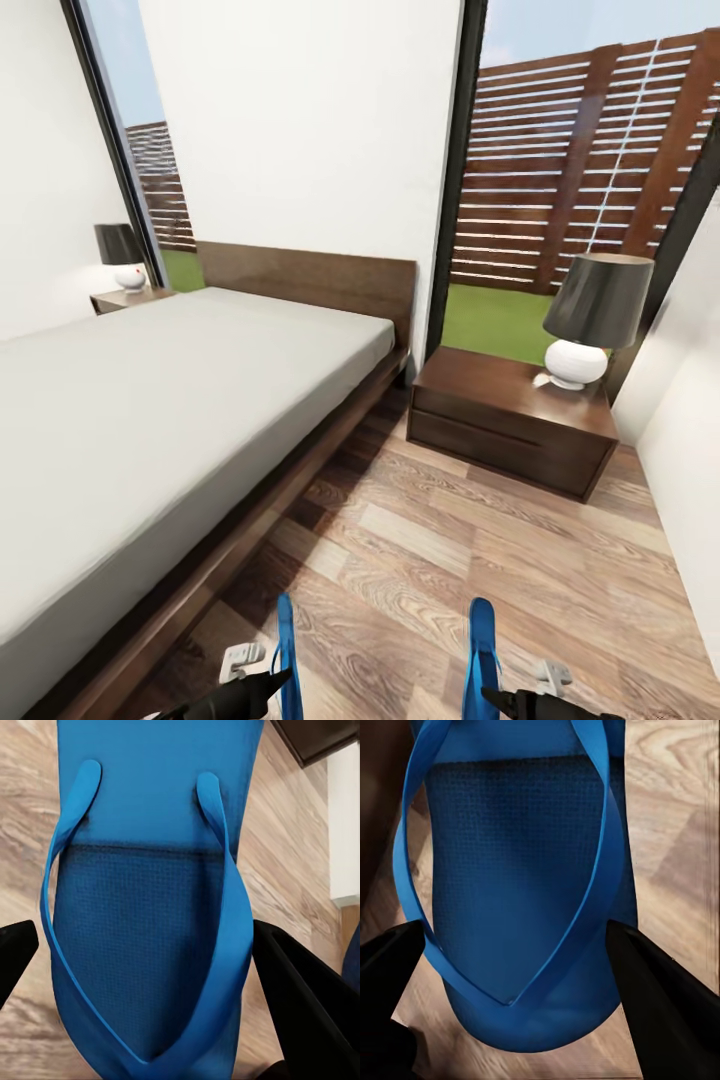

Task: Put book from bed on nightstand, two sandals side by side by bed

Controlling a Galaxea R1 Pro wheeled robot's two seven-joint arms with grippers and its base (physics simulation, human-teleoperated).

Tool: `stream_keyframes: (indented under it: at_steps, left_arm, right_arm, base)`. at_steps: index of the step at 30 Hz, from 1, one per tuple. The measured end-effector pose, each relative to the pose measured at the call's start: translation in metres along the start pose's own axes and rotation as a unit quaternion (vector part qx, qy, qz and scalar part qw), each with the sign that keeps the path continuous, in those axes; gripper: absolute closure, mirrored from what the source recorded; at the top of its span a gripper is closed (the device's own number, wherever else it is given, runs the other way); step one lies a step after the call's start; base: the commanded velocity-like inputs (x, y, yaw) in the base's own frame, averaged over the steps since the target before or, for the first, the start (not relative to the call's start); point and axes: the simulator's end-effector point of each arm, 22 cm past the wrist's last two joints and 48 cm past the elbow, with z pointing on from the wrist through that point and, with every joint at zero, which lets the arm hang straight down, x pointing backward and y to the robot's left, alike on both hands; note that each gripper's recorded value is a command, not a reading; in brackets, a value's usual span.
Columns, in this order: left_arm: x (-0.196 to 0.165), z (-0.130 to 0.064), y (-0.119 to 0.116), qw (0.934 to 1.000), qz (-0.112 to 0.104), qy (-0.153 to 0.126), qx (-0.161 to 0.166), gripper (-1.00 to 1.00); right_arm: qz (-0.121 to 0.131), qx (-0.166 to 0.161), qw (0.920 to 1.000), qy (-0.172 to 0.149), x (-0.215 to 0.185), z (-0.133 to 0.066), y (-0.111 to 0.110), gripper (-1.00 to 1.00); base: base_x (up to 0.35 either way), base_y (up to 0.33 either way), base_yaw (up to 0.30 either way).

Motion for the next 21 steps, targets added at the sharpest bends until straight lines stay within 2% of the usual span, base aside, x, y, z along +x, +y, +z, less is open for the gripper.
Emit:
stream_keyframes:
  at_steps: [21]
  left_arm:
    - [0.0001,0.0000,0.0001,1.0000,-0.001,0.000,0.000,1.00]
  right_arm:
    - [-0.001,0.001,1.0000,0.001,-0.0002,-0.0011,-0.0016,1.00]
  base:
    - [0.000,0.000,-0.283]
